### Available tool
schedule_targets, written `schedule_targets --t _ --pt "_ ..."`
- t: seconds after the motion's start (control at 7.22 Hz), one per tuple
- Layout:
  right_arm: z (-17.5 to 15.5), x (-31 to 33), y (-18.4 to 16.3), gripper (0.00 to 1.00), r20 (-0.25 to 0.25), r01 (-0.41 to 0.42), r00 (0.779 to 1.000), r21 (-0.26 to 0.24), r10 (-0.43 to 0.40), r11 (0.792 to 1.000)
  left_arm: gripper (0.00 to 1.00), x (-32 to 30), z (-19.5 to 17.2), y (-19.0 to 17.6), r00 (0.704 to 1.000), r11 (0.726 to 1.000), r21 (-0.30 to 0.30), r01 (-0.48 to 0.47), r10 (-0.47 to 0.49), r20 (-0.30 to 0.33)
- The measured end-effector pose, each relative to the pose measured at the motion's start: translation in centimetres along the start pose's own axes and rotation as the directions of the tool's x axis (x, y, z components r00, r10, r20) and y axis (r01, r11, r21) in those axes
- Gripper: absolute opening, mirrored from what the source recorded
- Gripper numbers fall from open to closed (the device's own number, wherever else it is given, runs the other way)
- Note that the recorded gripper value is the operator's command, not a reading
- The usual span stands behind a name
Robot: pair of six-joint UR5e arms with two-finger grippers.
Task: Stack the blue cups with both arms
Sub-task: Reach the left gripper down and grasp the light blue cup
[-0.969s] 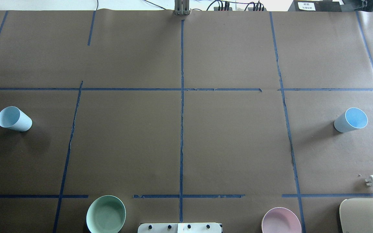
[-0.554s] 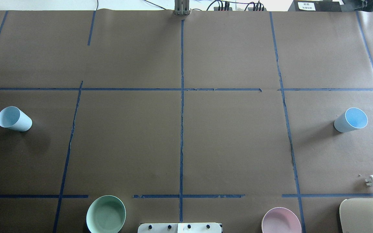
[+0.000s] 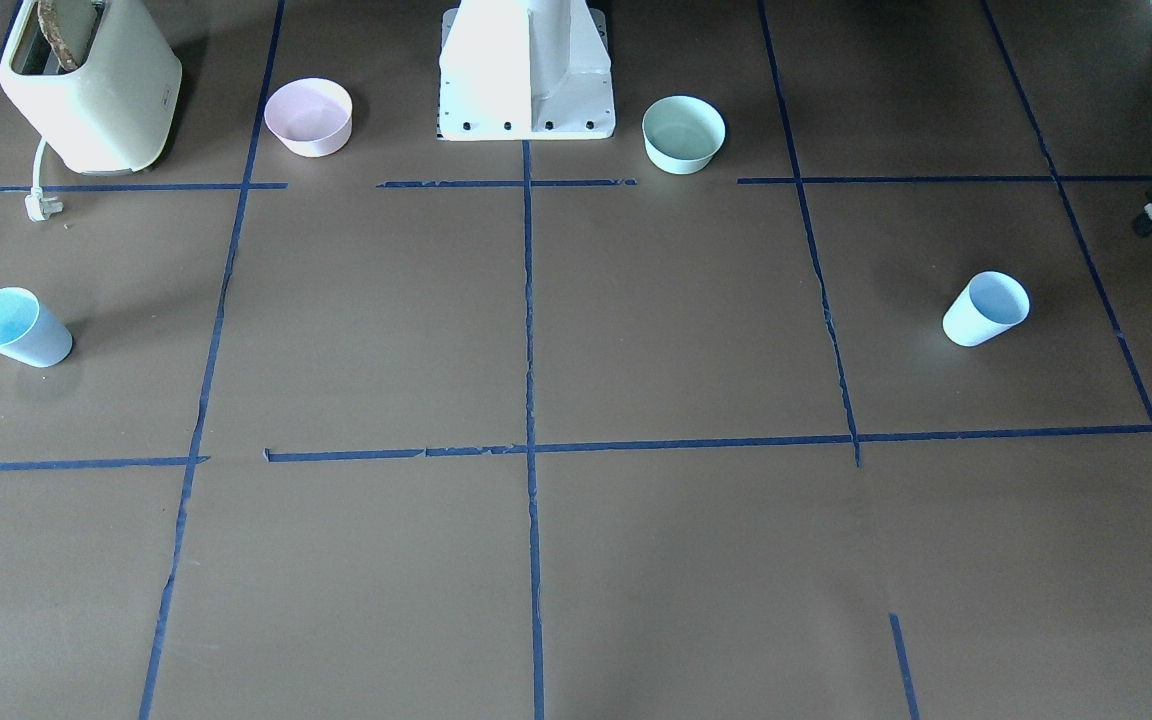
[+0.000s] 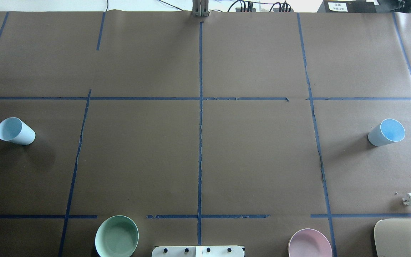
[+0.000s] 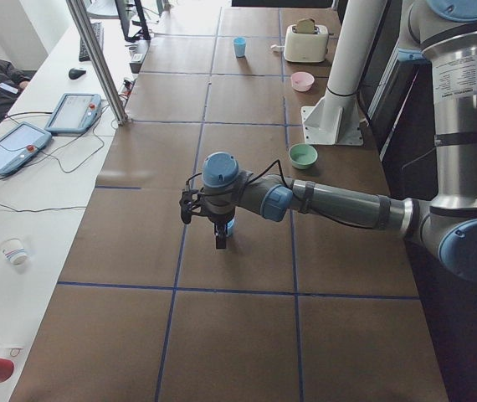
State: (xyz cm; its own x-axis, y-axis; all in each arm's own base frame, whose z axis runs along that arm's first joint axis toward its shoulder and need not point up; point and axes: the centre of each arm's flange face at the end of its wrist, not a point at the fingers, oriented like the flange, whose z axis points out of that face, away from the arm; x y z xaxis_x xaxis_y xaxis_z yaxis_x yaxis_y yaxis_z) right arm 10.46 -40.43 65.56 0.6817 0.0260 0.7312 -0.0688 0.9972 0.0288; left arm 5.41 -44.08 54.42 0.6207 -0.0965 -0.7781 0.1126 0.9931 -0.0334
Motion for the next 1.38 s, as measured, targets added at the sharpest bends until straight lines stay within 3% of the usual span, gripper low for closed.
schedule_targets --t 0.42,0.97,1.11,1.38 --pt "-0.2 -0.2 -0.4 1.00 -0.001 0.007 1.000 0.006 -0.007 1.000 1.00 4.9 5.9 1.4 0.999 0.999 0.004 0.033 -0.033 0.027" --pt "-0.4 -0.3 -0.6 1.00 -0.001 0.011 1.000 0.009 -0.011 1.000 1.00 5.1 12.5 0.6 0.999 0.999 0.022 0.031 -0.031 0.036" --pt "-0.5 -0.4 -0.7 1.00 -0.001 0.014 1.000 0.011 -0.014 1.000 0.85 5.4 13.4 0.8 0.999 1.000 0.013 0.027 -0.028 0.040" --pt "-0.6 -0.6 -0.8 1.00 -0.002 0.018 1.000 0.014 -0.018 1.000 0.18 5.2 14.4 1.1 0.998 1.000 -0.002 0.028 -0.028 0.049"
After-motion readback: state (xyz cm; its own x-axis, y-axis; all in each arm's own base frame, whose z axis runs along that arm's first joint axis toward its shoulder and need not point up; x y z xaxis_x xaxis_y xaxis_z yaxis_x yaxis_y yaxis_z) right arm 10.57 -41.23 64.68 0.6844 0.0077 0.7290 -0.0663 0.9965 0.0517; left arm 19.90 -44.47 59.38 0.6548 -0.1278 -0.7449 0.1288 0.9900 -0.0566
